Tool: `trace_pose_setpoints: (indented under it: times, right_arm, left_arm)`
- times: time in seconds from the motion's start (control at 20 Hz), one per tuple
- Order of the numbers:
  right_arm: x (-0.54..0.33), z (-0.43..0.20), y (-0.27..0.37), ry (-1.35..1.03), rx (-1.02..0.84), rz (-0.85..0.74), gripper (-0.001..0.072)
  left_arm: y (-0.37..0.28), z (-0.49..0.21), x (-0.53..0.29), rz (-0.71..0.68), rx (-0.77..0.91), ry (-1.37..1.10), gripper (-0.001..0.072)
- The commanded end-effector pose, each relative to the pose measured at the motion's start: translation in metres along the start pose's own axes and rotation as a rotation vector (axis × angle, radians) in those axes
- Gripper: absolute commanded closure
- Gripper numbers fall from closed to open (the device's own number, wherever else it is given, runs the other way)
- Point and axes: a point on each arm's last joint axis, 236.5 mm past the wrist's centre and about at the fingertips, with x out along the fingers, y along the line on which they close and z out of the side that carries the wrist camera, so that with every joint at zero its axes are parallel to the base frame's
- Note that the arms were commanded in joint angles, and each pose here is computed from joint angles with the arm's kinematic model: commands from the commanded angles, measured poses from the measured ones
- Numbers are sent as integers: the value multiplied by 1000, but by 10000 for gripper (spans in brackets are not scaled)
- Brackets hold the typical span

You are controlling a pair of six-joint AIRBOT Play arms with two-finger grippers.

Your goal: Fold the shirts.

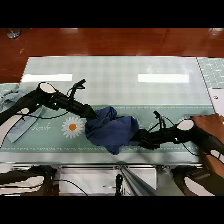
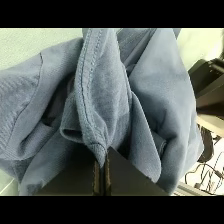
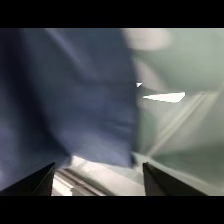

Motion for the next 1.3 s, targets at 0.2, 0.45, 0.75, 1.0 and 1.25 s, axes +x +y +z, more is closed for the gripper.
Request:
trace_pose_setpoints:
  times: [0.2,0.45,0.75,1.0,1.25]
  right_arm:
    - [30,26,29,16,-124,-23,550]
    - [1,36,73,-1,-305,-8,692]
    - [-213,127,199,-524,-575,-84,693]
    - [-413,49,312,-1022,-878,-160,692]
    - [-500,-65,318,-1327,-974,-204,692]
  left_arm:
    - [0,0,-1,0,-10,1,681]
    - [-4,16,-29,-17,-20,-44,681]
    - [-108,134,-159,34,237,-496,682]
    - [-222,153,-314,270,498,-863,682]
    - [-279,80,-428,590,572,-1149,682]
